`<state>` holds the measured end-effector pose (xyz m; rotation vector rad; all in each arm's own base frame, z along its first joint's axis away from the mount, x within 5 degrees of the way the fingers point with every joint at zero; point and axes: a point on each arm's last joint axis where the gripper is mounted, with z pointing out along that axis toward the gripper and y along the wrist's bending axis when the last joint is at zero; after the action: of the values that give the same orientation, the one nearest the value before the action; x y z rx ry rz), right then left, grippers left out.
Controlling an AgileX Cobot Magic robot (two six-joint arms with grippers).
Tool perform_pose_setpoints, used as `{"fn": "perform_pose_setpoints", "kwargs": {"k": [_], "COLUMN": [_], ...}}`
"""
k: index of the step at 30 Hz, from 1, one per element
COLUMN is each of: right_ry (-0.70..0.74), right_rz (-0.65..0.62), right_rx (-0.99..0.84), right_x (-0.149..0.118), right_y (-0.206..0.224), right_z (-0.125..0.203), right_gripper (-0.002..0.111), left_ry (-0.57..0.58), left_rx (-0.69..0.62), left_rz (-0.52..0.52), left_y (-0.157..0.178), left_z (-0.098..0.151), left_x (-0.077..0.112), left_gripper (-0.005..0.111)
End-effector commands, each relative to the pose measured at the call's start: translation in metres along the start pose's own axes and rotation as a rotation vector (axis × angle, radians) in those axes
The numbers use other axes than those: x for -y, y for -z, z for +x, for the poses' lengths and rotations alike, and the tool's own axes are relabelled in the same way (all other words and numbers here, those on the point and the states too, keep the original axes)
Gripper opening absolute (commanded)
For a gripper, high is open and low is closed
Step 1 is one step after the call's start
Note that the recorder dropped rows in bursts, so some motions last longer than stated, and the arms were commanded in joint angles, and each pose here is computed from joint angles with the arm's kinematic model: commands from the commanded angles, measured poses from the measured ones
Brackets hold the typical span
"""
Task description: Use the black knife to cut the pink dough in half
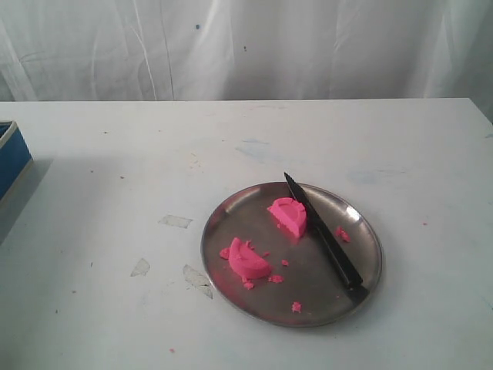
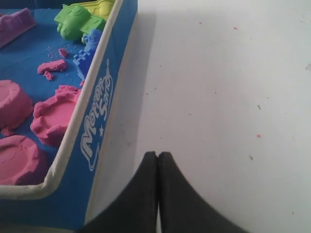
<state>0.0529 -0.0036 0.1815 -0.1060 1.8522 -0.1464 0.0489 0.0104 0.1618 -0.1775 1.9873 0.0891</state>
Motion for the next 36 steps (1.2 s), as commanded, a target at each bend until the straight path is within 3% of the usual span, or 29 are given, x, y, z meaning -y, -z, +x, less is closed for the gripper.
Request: {"fn": "perform_pose_setpoints", "kwargs": {"k": [1, 5, 36], "right_ry": [0.003, 0.003, 0.003], "right_rz": [0.002, 0.002, 0.002], "right_rx": [0.005, 0.005, 0.005], "right_x": [-0.0002, -0.0002, -0.0002], "right_y": [-0.0003, -0.0003, -0.0003], "right_z": [0.001, 0.001, 0.001], "right_gripper": [0.0, 0.0, 0.0], "left_ry": [0.012, -0.054, -0.055], "left_rx": [0.022, 0.065, 0.061], "left_rz": [0.003, 0.005, 0.004], "left_y": [0.0001, 0.0002, 0.0002], "left_z": [-0.0013, -0.0052, -0.0048], "left_x": [0.0008, 0.0012, 0.0011], "left_gripper": [0.0, 0.0, 0.0]}}
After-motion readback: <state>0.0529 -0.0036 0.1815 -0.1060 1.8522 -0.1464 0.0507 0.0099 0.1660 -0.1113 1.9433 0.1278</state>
